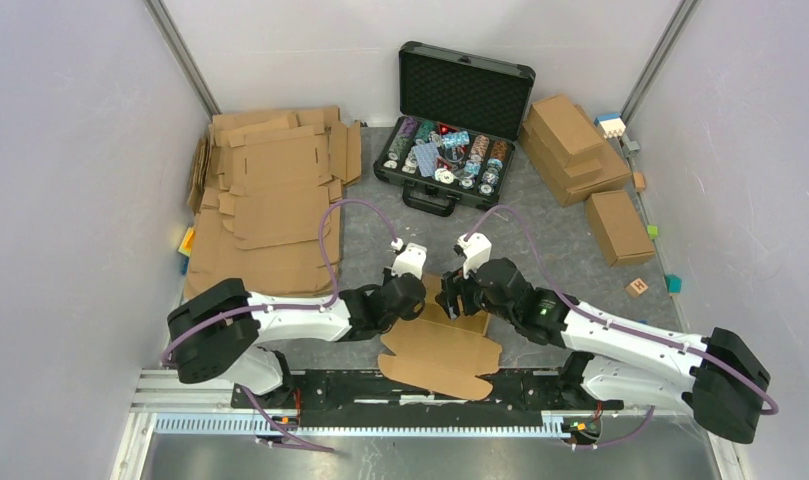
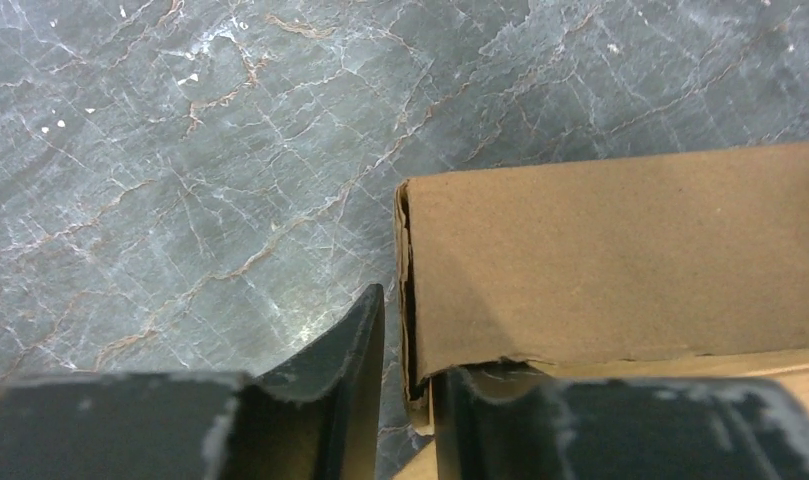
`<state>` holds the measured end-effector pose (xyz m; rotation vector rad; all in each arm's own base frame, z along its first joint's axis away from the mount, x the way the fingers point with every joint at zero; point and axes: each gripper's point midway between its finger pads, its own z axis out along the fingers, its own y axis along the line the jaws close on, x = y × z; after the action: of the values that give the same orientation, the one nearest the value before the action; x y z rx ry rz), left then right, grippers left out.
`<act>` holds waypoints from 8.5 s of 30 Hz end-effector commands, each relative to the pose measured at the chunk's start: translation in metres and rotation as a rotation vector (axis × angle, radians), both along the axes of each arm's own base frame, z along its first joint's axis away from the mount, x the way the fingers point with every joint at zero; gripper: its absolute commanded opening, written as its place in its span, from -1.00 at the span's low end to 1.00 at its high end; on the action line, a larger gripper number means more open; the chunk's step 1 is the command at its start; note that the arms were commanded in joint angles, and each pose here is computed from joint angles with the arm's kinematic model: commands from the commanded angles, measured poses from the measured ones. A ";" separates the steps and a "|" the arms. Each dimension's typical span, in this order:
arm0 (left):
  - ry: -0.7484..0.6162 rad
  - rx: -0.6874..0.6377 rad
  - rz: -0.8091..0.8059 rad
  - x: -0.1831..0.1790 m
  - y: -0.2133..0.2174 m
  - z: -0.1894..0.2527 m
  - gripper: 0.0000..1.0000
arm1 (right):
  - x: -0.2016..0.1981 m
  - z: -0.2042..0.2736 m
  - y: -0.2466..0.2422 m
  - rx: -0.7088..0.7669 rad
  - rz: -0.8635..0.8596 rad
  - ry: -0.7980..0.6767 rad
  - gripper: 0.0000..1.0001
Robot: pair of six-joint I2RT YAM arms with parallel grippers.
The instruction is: Fold the paper box
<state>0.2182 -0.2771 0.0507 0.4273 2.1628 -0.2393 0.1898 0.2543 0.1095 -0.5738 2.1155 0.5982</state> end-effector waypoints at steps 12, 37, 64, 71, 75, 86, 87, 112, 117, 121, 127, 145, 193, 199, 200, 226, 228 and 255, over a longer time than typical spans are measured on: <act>-0.092 -0.026 0.086 0.015 0.006 0.010 -0.88 | -0.011 -0.004 -0.007 0.028 -0.030 0.027 0.43; 0.140 -0.157 -0.117 -0.051 0.017 0.034 0.32 | 0.007 0.006 -0.023 -0.243 0.054 -0.096 0.55; 0.303 -0.458 -0.087 -0.101 0.065 0.083 0.60 | 0.064 -0.075 -0.092 -0.229 -0.248 0.182 -0.06; 0.356 -0.547 -0.136 -0.112 0.051 0.088 0.61 | 0.057 -0.085 -0.098 -0.190 -0.240 0.228 0.14; 0.407 -0.638 -0.183 -0.120 0.032 0.084 0.60 | 0.049 -0.081 -0.090 -0.138 -0.206 0.241 0.30; 0.339 -0.623 -0.102 -0.083 0.007 0.048 0.43 | 0.025 -0.064 -0.086 -0.033 -0.174 0.255 0.55; 0.335 -0.626 -0.101 -0.081 0.004 0.047 0.42 | 0.022 -0.065 -0.086 -0.029 -0.169 0.257 0.55; 0.384 -0.653 -0.208 0.008 -0.050 0.034 0.37 | -0.019 -0.045 -0.082 0.130 -0.131 0.251 0.77; 0.390 -0.672 -0.216 0.019 -0.060 0.024 0.32 | -0.005 -0.033 -0.102 0.059 -0.230 0.179 0.77; 0.406 -0.645 -0.219 0.023 -0.064 0.014 0.22 | 0.005 -0.013 -0.121 0.028 -0.316 0.093 0.77; 0.422 -0.613 -0.212 0.027 -0.066 0.004 0.10 | 0.012 -0.009 -0.172 -0.082 -0.599 0.063 -0.62; 0.480 -0.557 -0.202 0.061 -0.090 -0.011 0.08 | -0.031 -0.069 -0.074 0.135 -0.178 0.275 -1.00; 0.393 -0.803 -0.199 0.040 0.014 0.071 0.09 | 0.099 0.070 -0.093 0.093 -0.205 -0.211 0.96; 0.389 -0.795 -0.195 0.047 0.011 0.073 0.08 | 0.125 0.070 -0.100 0.248 -0.144 -0.166 0.96; 0.390 -0.793 -0.196 0.048 0.011 0.074 0.08 | 0.127 0.067 -0.102 0.259 -0.140 -0.156 0.96; 0.370 -0.790 -0.188 0.052 0.011 0.084 0.05 | 0.104 0.026 -0.101 0.286 -0.105 -0.073 -0.62; 0.371 -0.791 -0.194 0.048 0.012 0.085 0.05 | 0.105 0.026 -0.103 0.278 -0.115 -0.080 -0.56; 0.306 -0.774 -0.116 0.036 0.030 0.090 0.14 | 0.102 0.031 -0.110 0.279 -0.162 -0.113 -1.00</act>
<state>0.2590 -0.2567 0.1314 0.1087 2.1782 -1.2467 0.2940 0.1522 0.1284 -0.2834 1.9609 0.7934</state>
